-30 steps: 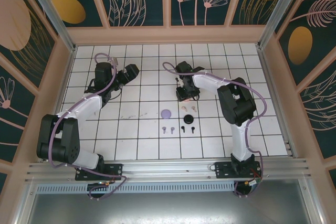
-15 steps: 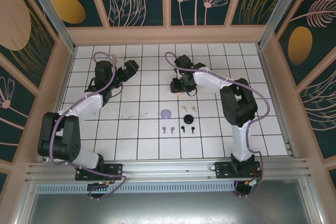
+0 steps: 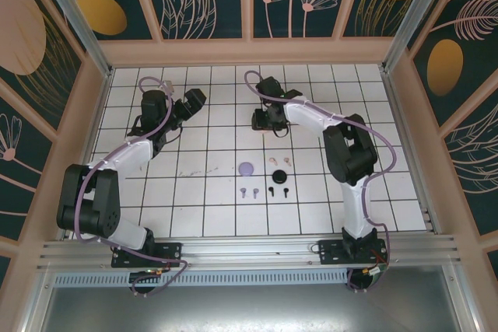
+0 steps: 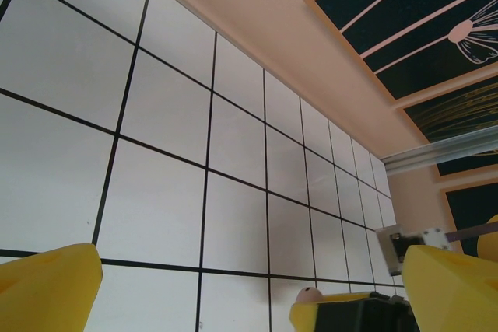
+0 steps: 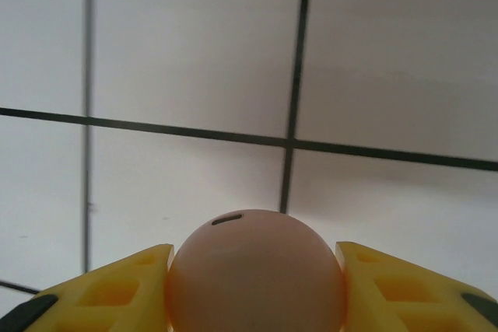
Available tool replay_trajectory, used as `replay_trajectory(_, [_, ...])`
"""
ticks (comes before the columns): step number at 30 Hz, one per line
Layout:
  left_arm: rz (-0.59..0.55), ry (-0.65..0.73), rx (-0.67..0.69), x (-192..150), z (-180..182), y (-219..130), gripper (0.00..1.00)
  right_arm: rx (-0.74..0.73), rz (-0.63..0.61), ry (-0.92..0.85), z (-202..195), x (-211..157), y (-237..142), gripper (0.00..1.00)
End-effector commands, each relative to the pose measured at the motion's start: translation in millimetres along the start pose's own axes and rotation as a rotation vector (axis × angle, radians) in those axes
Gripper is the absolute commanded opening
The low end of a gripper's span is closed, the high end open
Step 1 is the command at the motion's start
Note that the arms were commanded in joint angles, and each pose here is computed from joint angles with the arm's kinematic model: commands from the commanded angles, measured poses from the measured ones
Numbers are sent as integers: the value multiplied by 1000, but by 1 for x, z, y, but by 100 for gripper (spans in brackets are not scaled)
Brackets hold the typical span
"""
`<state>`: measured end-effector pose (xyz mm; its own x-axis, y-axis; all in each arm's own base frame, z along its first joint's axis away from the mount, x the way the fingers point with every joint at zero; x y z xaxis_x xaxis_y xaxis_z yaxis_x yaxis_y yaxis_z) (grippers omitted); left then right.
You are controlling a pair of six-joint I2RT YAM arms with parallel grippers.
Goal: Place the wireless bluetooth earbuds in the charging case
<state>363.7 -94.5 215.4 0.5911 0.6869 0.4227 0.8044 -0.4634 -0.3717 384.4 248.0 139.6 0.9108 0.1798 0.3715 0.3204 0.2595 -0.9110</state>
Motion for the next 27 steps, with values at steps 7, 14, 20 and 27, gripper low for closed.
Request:
replay_trajectory(7, [-5, -12, -38, -4, -1, 0, 99, -101, 93, 98, -17, -29, 23, 45])
replay_trajectory(14, [28, -40, -43, -9, 2, 11, 99, -112, 133, 110, -19, -37, 31, 57])
replay_trajectory(20, [61, -55, -41, -12, 7, 19, 99, -93, 105, 100, -12, -23, 21, 72])
replay_trajectory(27, [62, -37, -24, -13, 7, 18, 99, -97, -67, 72, 0, 20, -47, 77])
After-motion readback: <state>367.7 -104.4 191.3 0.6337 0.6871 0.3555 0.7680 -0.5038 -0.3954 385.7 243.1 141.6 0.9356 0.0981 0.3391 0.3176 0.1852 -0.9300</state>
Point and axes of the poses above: each hand's point on the last joint's axis, 136 mm out from that joint toward the fingers, its own y axis out along the fingers, its own z axis along the line the jaws close on, x = y × z, the point moved 9 cm from there along -y, back along the fingers, and after that the axes turned 7 degrees about -y, right-handed, at the moved point
